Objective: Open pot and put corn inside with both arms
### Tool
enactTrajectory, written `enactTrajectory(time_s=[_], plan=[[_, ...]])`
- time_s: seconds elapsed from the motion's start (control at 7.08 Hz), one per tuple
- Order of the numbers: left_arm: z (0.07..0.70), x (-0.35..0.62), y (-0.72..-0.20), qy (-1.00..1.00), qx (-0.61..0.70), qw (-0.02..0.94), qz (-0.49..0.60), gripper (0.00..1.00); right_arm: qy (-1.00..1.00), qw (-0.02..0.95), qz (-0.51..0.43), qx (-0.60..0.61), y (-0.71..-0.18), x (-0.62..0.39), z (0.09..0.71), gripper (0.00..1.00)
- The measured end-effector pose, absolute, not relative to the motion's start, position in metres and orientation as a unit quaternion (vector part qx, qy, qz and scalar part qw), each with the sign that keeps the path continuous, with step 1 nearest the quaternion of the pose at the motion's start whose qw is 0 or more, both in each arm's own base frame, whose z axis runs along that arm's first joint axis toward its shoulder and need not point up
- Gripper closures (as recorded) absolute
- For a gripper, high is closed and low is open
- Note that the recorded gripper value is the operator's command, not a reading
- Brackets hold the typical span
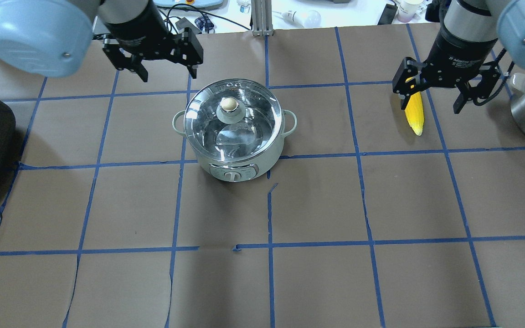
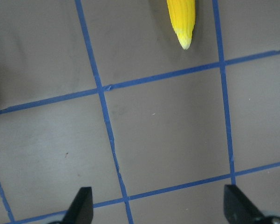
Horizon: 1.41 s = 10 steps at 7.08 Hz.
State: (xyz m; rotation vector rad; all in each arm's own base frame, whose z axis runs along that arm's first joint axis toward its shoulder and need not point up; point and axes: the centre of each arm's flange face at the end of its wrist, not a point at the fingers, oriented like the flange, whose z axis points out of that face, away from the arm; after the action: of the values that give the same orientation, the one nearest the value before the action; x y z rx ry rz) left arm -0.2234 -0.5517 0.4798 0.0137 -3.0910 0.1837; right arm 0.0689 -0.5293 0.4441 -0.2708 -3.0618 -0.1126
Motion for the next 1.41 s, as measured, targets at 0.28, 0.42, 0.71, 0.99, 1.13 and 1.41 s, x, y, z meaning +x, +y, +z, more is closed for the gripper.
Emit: enactTrajectory(time_s=[0.28, 0.42, 0.71, 0.99, 1.13, 1.41], plan=[[0.419, -0.262, -0.573, -0.999, 0.014, 0.024, 0.047, 0.03, -0.998, 0.033, -0.011, -0.046, -0.572, 0.049, 0.406, 0.00], [0.398, -0.270, -0.582, -0.998, 0.015, 0.024, 0.048, 0.04, -0.998, 0.036, 0.019, -0.048, -0.595, 0.031, 0.389, 0.00], [0.369, -0.283, -0.591, -0.999, 0.016, 0.022, 0.038, 0.25, -0.997, 0.038, 0.053, -0.043, -0.630, -0.008, 0.351, 0.00], [0.355, -0.289, -0.591, -0.999, 0.014, 0.020, 0.030, 0.65, -0.997, 0.040, 0.057, -0.026, -0.659, -0.023, 0.291, 0.00], [0.350, -0.290, -0.589, -0.999, 0.014, 0.019, 0.025, 0.74, -0.997, 0.042, 0.058, -0.012, -0.671, -0.027, 0.262, 0.00], [0.346, -0.290, -0.587, -0.999, 0.012, 0.019, 0.024, 0.98, -0.997, 0.044, 0.060, 0.018, -0.684, -0.030, 0.224, 0.00]])
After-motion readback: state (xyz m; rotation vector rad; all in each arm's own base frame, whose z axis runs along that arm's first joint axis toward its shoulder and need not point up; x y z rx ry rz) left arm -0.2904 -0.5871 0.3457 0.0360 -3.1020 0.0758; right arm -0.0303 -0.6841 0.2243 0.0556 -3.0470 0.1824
